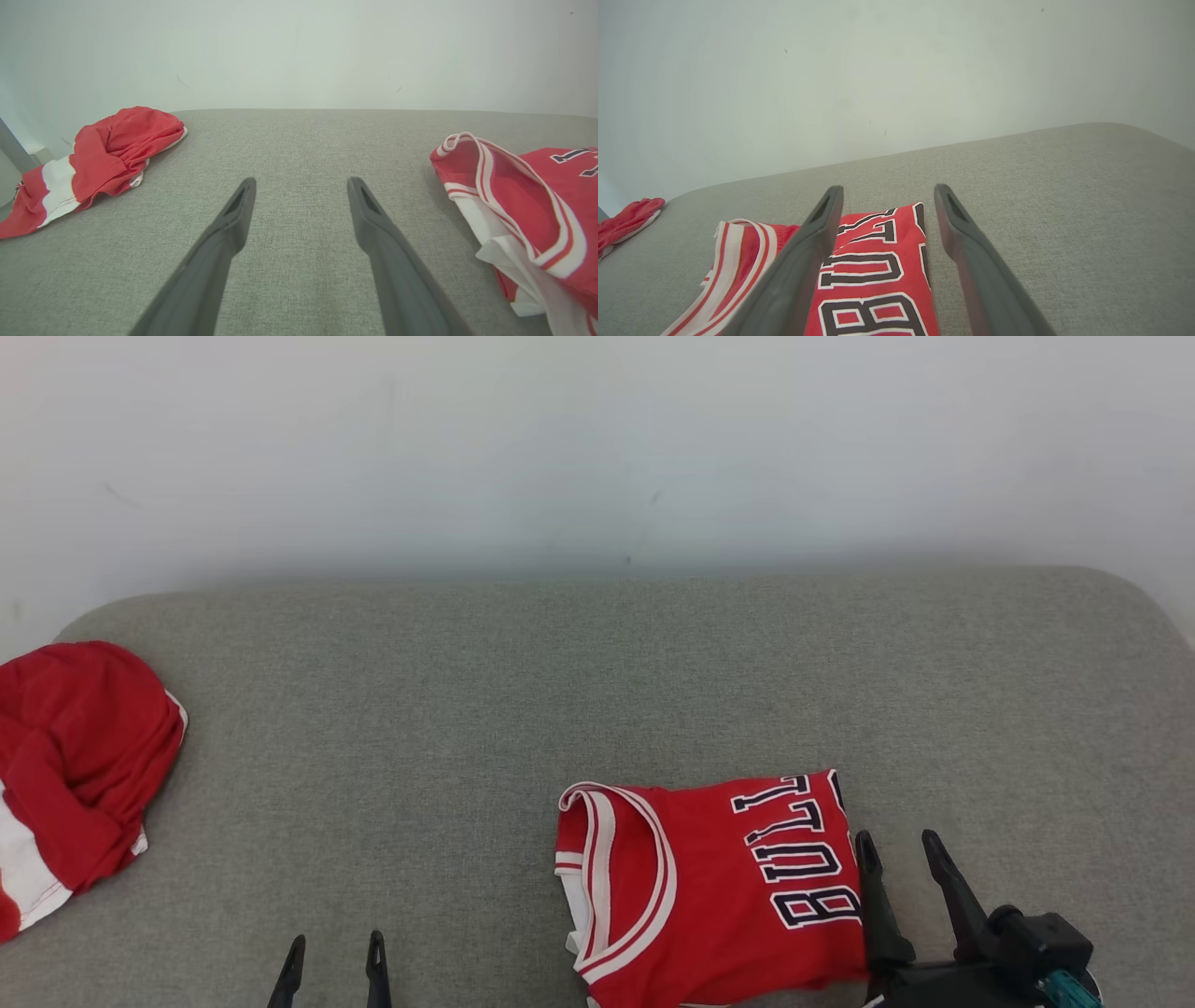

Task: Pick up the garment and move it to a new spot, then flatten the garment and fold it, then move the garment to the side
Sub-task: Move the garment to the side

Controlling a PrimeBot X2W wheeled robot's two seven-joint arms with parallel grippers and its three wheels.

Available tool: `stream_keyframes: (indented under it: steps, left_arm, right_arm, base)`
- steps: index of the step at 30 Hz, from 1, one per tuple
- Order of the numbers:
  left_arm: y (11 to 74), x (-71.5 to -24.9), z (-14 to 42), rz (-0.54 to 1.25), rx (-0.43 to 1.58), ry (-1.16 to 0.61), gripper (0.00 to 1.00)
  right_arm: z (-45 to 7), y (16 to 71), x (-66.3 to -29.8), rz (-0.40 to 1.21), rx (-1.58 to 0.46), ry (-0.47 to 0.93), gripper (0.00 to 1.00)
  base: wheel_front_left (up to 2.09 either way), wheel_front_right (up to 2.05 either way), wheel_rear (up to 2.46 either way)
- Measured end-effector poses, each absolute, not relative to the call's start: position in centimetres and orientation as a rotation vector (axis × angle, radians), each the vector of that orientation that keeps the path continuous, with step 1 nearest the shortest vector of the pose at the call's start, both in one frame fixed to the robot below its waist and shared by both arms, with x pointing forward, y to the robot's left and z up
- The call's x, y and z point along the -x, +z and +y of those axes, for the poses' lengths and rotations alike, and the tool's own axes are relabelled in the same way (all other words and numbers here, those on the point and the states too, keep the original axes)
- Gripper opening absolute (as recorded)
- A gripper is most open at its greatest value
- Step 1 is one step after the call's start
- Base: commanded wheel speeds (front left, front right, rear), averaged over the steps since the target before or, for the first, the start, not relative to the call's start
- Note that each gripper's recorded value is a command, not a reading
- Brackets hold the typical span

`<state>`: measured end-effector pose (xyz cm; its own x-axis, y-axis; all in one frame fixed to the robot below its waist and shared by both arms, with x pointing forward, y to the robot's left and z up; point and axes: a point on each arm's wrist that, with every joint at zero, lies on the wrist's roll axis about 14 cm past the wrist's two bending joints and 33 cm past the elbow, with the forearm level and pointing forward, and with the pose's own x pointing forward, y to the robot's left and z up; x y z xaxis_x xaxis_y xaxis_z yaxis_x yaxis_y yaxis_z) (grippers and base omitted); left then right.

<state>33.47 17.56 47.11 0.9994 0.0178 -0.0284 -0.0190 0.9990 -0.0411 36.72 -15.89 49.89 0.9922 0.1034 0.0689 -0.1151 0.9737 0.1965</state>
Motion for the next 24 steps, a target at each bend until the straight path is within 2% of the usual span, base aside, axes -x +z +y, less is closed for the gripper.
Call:
stream_keyframes:
  steps: [11, 21, 22, 23, 24]
  left_arm:
    - [46.6, -33.1, 18.1, 0.046, 0.047, 0.037, 1.0]
    - [46.1, -33.3, 18.9, 0.063, 0.046, 0.064, 1.0]
    - [46.1, -33.3, 19.0, 0.063, 0.047, 0.067, 1.0]
    - [46.1, -33.3, 19.1, 0.065, 0.048, 0.072, 1.0]
    - [46.0, -33.2, 19.3, 0.065, 0.051, 0.077, 1.0]
  right_arm:
    - [-16.3, 44.7, -41.2, 0.151, -0.116, 0.122, 1.0]
    - [-15.0, 38.9, -41.6, 0.388, -0.104, 0.148, 1.0]
    - [-14.7, 38.7, -41.7, 0.395, -0.114, 0.151, 0.68]
    - [-14.4, 38.6, -41.7, 0.402, -0.113, 0.159, 0.23]
    - [-14.2, 38.4, -41.8, 0.408, -0.11, 0.165, 0.09]
  base:
    - [0.0, 0.0, 0.0]
    - [0.0, 0.0, 0.0]
    - [0.0, 0.0, 0.0]
    - [0.0, 0.0, 0.0]
    - [0.0, 0.0, 0.0]
